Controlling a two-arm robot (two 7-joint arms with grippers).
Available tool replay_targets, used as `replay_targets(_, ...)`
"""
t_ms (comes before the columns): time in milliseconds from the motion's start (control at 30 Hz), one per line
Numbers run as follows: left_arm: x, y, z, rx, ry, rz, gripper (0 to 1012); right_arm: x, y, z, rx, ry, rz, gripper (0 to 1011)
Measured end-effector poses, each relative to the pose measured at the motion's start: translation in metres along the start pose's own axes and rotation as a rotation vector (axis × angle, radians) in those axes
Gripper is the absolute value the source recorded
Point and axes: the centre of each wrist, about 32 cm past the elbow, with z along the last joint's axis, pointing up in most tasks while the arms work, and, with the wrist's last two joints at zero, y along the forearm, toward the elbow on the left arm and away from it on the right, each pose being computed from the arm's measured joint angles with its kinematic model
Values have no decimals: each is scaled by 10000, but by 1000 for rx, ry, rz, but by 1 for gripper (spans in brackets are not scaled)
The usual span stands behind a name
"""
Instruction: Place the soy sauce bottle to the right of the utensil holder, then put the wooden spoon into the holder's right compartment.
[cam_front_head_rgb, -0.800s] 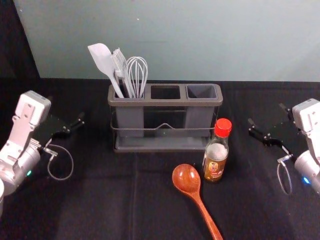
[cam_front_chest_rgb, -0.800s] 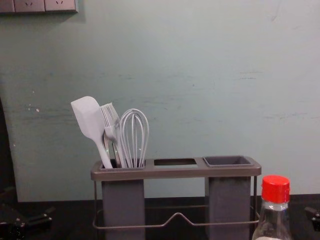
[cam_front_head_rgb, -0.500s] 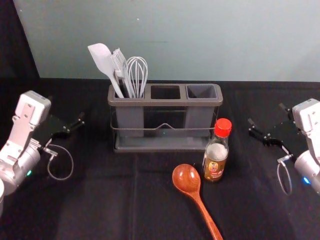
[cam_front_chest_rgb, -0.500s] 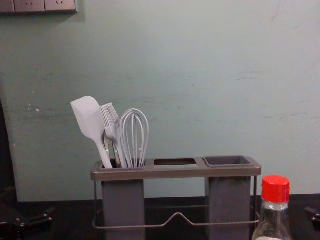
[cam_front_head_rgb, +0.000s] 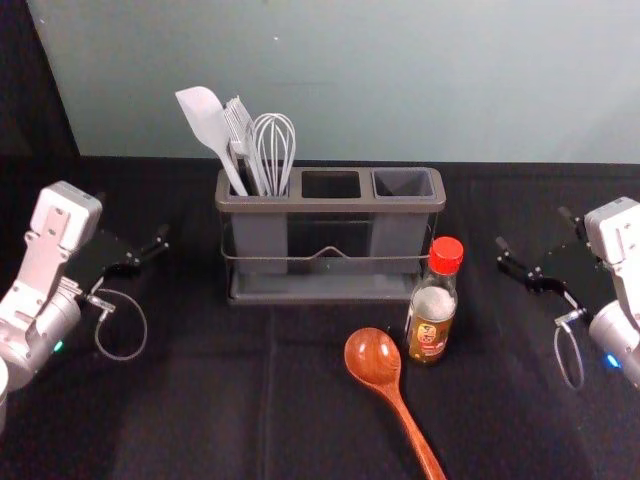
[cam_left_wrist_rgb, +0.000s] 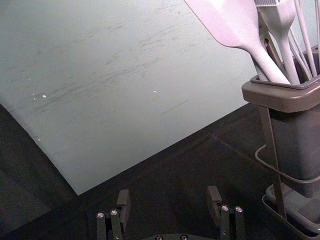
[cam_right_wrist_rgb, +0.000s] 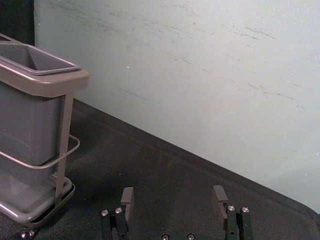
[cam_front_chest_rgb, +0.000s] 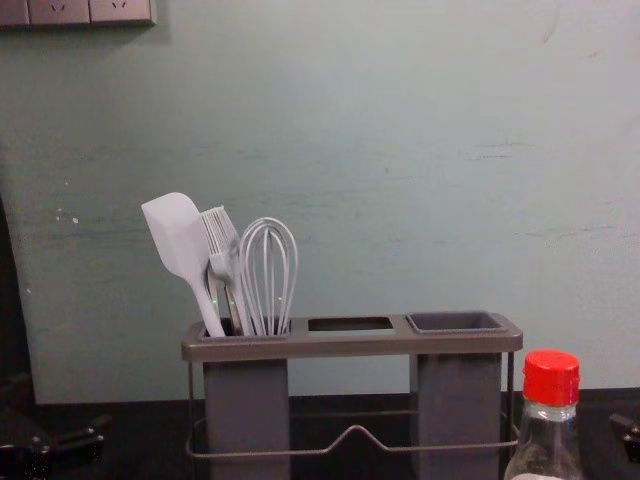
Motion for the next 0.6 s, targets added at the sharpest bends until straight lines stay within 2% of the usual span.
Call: replay_targets(600, 0, 0, 0, 0, 0, 0, 1005, 0, 0, 0, 0, 0, 0, 1003)
